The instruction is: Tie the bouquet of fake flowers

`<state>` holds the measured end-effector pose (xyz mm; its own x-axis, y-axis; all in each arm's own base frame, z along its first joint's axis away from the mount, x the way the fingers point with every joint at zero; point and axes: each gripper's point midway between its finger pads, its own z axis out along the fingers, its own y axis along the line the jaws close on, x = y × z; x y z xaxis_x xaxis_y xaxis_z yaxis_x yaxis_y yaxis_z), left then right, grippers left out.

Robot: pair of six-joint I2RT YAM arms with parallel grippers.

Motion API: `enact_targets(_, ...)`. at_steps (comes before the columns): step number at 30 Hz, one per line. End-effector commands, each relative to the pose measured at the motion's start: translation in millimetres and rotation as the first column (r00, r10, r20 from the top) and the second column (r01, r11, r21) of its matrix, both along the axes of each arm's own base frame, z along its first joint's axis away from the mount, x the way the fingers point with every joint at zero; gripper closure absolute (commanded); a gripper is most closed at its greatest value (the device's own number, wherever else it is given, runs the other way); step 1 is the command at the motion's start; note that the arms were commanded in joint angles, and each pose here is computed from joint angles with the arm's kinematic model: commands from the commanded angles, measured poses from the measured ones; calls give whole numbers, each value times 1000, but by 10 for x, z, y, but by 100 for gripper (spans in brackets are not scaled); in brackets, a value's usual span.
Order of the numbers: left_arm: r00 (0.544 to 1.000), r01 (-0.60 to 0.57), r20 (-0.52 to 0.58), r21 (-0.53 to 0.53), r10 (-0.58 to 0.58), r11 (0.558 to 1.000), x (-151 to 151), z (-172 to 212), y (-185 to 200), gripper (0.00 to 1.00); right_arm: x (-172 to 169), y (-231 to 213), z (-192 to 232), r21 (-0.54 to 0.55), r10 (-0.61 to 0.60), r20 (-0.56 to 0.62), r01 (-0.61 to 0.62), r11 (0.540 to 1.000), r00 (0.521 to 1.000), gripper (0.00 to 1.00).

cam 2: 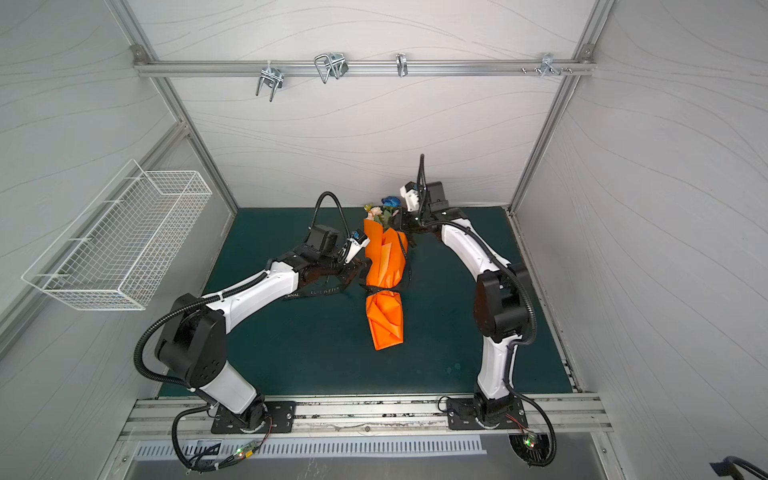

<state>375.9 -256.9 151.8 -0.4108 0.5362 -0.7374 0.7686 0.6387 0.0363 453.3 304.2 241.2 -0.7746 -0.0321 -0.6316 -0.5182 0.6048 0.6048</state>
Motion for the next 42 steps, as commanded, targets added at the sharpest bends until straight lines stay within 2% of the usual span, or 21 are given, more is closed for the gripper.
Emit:
enact_targets(1,991,63,116,-13,-61,998,-4,220,-121,100,-236,466,60,72,209,25,-210,975,978,100)
enact_targets(5,979,114,168,10,-115,993,-135,219,-206,100,-593,965,83,126,401,25,-400,908,916,100)
enact_targets(8,970,138,199,20,-139,990,-227,224,-259,100,-776,1212,7,120,485,11,-482,868,875,100)
enact_targets(14,971,137,199,2,-134,991,-308,221,-252,100,-1014,1478,-264,115,579,-42,-572,812,814,100)
enact_targets(19,972,139,187,36,-143,990,-374,155,-220,100,-1250,1614,-364,178,661,-89,-641,747,745,100)
enact_targets(21,973,146,173,42,-151,988,-423,107,-216,100,-1398,1619,-362,196,700,-89,-677,710,709,98)
enact_targets(23,974,154,164,37,-158,987,-463,82,-219,100,-1561,1594,-354,232,746,-94,-714,660,659,93)
enact_targets(24,974,151,162,38,-155,988,-465,69,-213,100,-1602,1564,-403,225,752,-114,-720,656,649,88)
enact_targets(29,975,136,171,60,-145,989,-386,62,-210,100,-1628,1388,-849,147,712,-244,-700,698,659,57)
enact_targets(30,974,137,173,60,-146,989,-373,65,-223,100,-1598,1363,-901,119,692,-249,-688,716,677,54)
enact_targets(32,973,134,180,57,-142,989,-332,70,-244,100,-1437,1287,-966,42,624,-251,-635,771,740,40)
enact_targets(34,974,129,181,57,-137,990,-288,70,-261,100,-1212,1164,-889,15,547,-236,-559,829,803,38)
enact_targets(35,974,131,178,59,-140,990,-274,57,-276,100,-1083,1083,-830,8,501,-229,-513,858,834,34)
enact_targets(39,979,124,155,54,-131,991,-186,11,-291,100,-659,647,-557,7,320,-184,-324,946,929,30)
enact_targets(40,982,119,143,43,-124,992,-161,-3,-281,100,-576,524,-514,-6,262,-177,-268,964,949,31)
enact_targets(42,989,95,113,5,-95,996,-81,-6,-252,100,-385,153,-478,-59,73,-166,-84,995,983,33)
